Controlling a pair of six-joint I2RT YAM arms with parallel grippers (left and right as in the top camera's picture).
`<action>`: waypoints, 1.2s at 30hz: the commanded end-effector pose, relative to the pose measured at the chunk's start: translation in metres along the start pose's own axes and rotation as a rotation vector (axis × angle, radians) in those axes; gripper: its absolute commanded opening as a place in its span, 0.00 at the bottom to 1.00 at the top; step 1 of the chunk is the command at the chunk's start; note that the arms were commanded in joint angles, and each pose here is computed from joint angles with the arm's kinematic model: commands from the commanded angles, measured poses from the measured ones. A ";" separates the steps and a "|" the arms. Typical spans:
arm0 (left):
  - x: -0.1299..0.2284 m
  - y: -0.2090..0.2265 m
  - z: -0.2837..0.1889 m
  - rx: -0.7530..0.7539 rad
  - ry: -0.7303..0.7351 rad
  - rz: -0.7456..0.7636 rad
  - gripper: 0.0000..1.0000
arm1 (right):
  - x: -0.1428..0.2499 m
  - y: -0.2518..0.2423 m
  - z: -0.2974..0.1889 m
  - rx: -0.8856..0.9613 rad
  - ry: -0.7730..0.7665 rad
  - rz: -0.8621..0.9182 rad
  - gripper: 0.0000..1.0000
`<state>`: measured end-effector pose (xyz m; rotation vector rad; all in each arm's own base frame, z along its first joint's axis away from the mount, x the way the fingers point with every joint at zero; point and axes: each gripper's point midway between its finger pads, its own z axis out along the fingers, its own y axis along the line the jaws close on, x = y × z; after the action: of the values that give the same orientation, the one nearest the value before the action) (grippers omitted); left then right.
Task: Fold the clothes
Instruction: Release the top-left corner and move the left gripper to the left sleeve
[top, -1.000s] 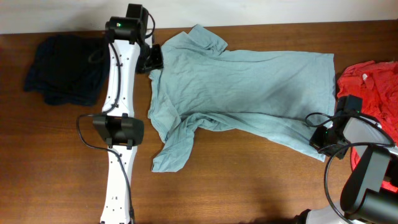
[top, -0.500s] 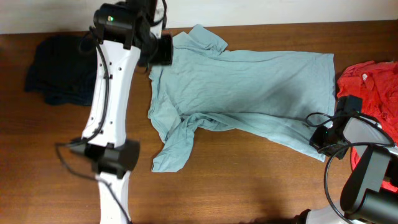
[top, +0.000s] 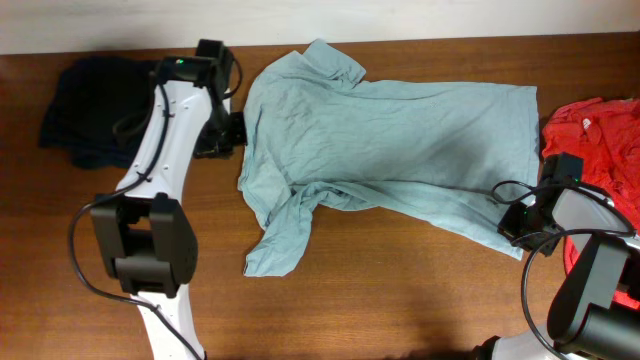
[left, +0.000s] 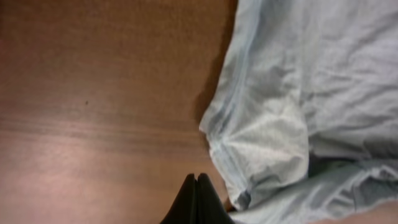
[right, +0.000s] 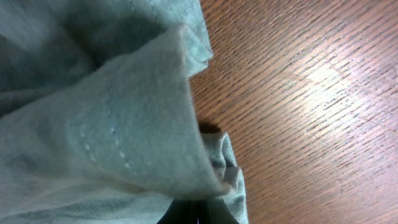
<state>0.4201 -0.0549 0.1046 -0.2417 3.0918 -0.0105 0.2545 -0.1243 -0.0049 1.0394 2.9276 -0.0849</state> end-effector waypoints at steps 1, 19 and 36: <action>0.006 -0.014 0.011 0.109 0.033 -0.022 0.00 | 0.040 -0.003 0.028 0.000 0.157 0.010 0.04; 0.028 -0.038 0.093 0.232 0.051 0.013 0.01 | 0.040 -0.003 0.028 0.000 0.158 0.007 0.04; 0.012 0.036 0.121 -0.173 -0.100 -0.003 0.01 | 0.041 -0.003 0.028 0.001 0.160 0.007 0.04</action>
<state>0.4130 -0.0730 -0.0009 -0.1970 3.0136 -0.1183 0.2544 -0.1242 -0.0049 1.0395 2.9279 -0.0837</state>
